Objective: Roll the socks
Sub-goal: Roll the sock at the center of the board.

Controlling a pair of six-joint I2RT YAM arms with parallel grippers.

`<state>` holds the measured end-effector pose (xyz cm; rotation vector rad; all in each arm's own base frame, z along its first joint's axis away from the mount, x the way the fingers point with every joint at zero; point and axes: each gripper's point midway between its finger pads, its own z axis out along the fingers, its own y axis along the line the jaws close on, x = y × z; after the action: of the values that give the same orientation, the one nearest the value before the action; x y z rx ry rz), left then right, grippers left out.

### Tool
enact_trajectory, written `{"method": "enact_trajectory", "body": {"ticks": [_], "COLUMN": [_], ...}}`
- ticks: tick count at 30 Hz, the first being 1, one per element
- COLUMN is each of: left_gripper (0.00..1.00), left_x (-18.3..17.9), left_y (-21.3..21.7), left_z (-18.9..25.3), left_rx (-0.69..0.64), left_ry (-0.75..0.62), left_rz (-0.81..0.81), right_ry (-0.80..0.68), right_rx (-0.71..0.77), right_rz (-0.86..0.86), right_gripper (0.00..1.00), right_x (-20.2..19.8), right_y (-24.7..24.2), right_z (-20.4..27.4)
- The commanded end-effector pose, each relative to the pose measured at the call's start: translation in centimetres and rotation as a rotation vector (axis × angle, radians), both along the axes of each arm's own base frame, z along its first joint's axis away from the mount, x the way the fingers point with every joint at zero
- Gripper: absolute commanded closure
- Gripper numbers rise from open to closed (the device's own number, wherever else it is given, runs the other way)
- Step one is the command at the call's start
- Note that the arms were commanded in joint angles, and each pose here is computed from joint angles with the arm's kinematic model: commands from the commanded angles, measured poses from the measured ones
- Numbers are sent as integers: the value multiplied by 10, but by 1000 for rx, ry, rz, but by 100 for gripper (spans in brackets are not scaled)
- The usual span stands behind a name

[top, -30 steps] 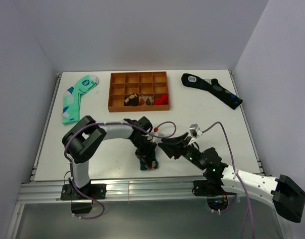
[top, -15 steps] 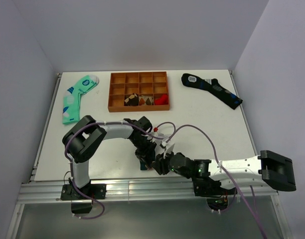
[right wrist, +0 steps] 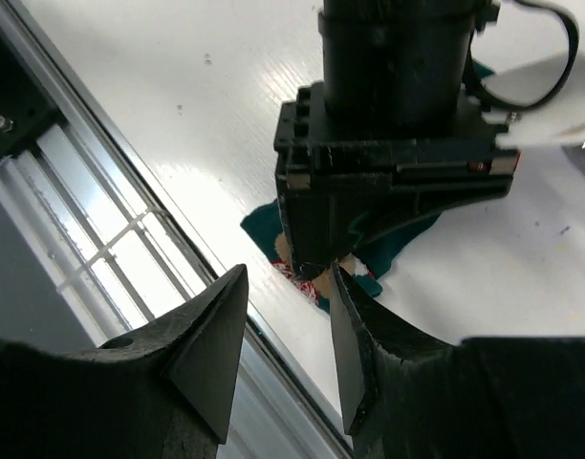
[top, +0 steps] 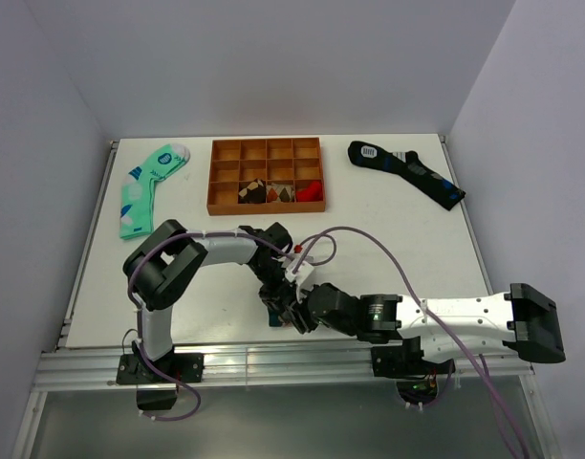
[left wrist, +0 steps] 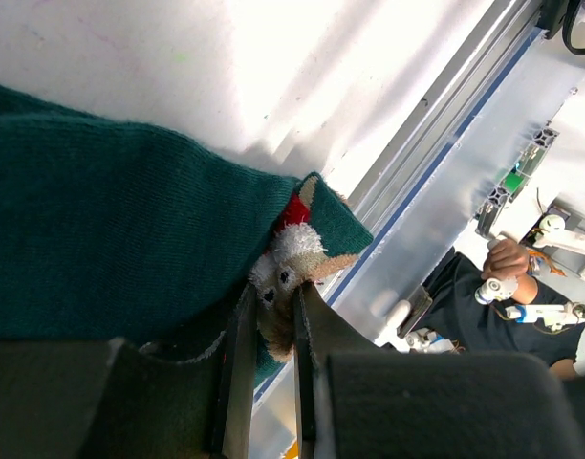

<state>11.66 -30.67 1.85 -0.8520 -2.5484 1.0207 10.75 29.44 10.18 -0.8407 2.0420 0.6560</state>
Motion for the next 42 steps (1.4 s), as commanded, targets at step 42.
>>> {"method": "enact_trajectory", "body": {"ticks": [42], "left_gripper": [96], "left_x": [35], "left_y": [55], "left_z": [-63], "left_rx": [304], "left_ry": [-192], "left_rz": [21], "right_ry": [-33], "right_rx": [351], "right_rz": [-48], "right_gripper": [53], "right_x": [31], "right_y": [-14], "right_z": [-29]}}
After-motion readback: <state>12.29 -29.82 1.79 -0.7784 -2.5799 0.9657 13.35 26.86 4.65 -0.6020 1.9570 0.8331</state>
